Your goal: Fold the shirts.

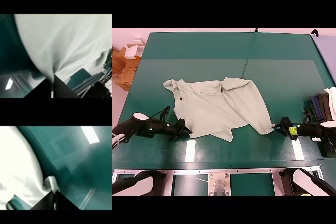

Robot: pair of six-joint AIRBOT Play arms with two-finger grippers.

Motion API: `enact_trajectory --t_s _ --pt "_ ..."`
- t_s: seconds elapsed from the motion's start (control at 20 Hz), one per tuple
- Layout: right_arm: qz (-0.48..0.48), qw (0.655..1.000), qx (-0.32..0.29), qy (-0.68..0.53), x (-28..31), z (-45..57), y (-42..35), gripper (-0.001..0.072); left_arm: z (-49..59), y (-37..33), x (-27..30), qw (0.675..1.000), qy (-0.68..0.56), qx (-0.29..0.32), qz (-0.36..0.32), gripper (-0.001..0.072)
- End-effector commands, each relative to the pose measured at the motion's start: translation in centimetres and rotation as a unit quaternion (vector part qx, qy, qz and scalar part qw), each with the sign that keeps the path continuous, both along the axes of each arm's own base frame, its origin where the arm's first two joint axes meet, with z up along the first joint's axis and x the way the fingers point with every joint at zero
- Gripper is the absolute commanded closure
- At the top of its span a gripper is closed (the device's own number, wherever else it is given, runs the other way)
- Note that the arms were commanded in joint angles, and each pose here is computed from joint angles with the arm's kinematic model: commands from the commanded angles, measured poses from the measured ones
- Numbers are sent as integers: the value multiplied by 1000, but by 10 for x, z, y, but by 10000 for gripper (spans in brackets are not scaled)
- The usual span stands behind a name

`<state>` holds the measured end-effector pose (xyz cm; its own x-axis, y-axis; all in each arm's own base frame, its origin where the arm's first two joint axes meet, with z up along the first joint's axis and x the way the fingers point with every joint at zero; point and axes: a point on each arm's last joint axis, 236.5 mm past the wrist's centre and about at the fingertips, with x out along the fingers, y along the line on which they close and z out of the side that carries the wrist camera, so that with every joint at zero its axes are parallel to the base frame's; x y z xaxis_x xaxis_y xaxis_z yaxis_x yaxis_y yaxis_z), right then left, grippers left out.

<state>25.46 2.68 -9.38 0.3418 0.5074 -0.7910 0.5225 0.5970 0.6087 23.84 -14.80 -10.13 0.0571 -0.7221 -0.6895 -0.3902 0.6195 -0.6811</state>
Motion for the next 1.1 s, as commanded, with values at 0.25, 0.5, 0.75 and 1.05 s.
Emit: enact_trajectory --t_s 0.25,0.5,0.75,1.05 --pt "24 935 -15 -353 135 289 -20 700 234 -13 83 962 -257 -37 -88 678" --pt "8 770 -112 -628 86 573 -21 699 532 -9 66 795 -602 42 -65 679" --pt "-47 654 -265 -707 10 679 -26 699 653 26 -6 655 -738 160 23 679" --pt "-56 682 -288 -669 18 654 -42 699 614 54 17 690 -687 223 36 679"
